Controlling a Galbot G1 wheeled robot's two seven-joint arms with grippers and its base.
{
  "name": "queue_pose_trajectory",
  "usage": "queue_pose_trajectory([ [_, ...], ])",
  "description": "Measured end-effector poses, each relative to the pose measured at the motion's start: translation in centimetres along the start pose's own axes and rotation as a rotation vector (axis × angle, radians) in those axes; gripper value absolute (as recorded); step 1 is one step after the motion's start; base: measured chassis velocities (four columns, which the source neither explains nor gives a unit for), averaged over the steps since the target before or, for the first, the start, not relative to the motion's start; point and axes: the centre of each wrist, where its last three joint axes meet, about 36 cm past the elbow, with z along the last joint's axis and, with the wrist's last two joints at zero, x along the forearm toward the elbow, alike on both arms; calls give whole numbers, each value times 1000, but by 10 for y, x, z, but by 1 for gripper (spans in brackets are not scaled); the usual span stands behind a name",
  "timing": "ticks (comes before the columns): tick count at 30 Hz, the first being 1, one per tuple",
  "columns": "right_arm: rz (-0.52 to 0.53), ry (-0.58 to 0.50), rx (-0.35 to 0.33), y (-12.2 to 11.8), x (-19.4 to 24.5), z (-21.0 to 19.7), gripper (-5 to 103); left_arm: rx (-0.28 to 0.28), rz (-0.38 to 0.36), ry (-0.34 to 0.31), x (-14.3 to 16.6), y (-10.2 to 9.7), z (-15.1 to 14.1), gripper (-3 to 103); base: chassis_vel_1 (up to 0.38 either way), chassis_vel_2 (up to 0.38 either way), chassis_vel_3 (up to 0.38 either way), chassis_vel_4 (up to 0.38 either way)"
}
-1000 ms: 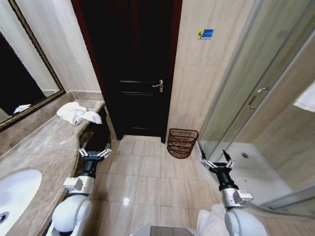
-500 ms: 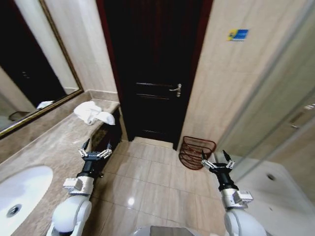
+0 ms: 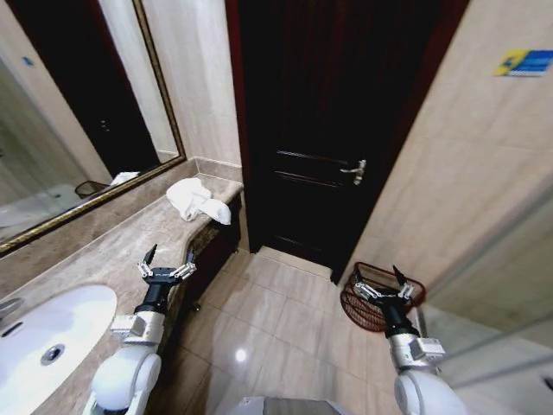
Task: Discard the used towel into the hamper.
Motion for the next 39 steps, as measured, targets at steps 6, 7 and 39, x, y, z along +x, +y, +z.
queue_pose_trajectory([
  [6,4,3,-3,-1,5,0,100,-7,-3,-5,2,-1,0,100,-181,213,196,-187],
  [7,4,3,-3,-1,5,0,100,-7,-3,-5,2,-1,0,100,-171,165,187,-166],
  [39,23,-12,15,6,-10,-36,100,36,-28,10,2,9,-3,100,-79,71,70,-74],
])
